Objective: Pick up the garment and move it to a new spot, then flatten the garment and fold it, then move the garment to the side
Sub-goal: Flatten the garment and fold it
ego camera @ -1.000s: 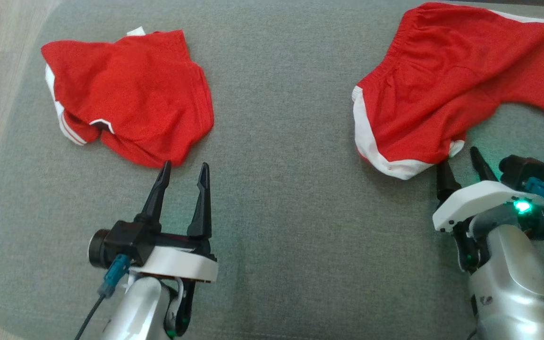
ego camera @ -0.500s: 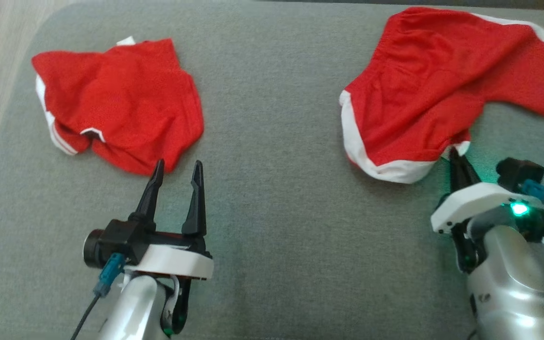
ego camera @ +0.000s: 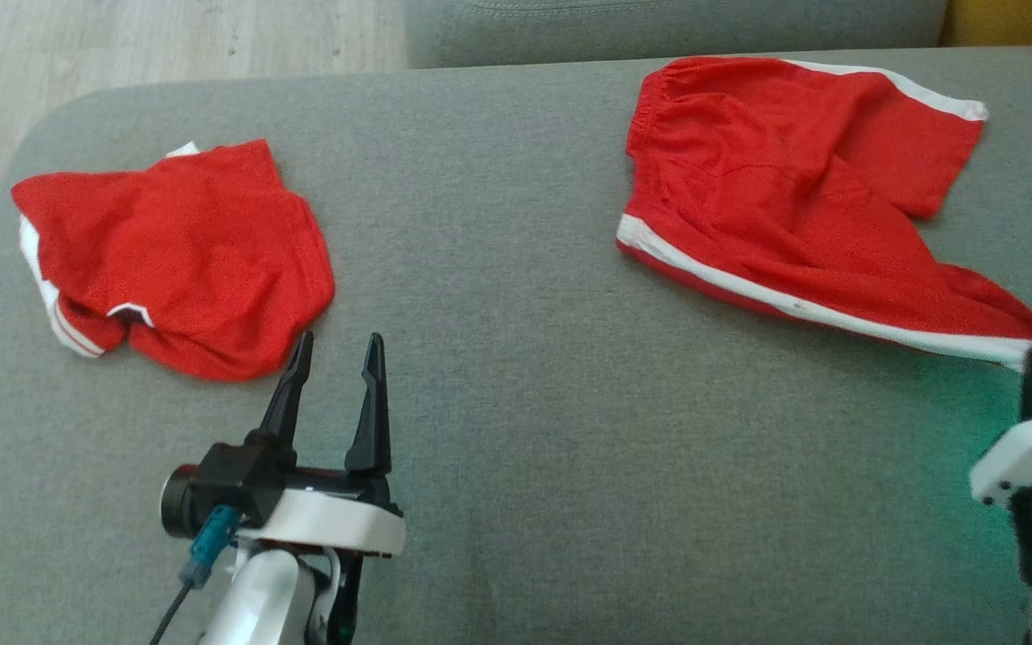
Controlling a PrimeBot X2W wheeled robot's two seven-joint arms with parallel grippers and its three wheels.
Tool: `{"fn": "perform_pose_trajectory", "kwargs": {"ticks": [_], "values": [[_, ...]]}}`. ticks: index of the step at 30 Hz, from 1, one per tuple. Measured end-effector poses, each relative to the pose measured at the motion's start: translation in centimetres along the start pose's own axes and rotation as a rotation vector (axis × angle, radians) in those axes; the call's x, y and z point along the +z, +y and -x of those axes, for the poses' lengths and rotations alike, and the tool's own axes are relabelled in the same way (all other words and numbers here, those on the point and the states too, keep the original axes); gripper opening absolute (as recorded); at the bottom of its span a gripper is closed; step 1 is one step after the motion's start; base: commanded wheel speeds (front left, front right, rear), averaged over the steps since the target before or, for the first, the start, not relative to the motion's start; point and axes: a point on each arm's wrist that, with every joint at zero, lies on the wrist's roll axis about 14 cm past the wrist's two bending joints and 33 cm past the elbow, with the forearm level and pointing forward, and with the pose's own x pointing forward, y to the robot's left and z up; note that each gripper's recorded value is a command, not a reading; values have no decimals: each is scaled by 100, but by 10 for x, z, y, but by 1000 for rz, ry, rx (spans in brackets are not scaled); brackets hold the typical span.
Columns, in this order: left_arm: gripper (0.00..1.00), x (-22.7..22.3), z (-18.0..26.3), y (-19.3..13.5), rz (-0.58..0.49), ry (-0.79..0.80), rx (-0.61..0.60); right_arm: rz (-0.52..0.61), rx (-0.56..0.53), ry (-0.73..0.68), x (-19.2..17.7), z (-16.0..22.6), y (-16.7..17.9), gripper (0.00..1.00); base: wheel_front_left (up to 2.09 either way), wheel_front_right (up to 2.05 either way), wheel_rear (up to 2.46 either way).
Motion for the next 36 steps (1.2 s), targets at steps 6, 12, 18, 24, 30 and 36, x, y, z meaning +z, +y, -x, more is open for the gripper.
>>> {"fn": "perform_pose_trajectory", "kwargs": {"ticks": [6,12,18,24,30,36], "values": [[100,-1,-2,-6,3,2,-17,-5,-75,-61,21,12,-23,100,0,0,0],[100,2,1,-5,2,-5,-18,45,6,-232,58,17,13,100,0,0,0],[100,3,5,2,0,-8,4,41,229,-313,54,29,89,100,0,0,0],[100,-2,8,13,0,7,35,76,356,-268,32,29,133,100,0,0,0],[100,-10,9,23,4,29,64,198,430,-211,21,7,164,100,0,0,0],[100,-14,6,32,16,43,87,352,544,-139,11,-25,207,100,0,0,0]]}}
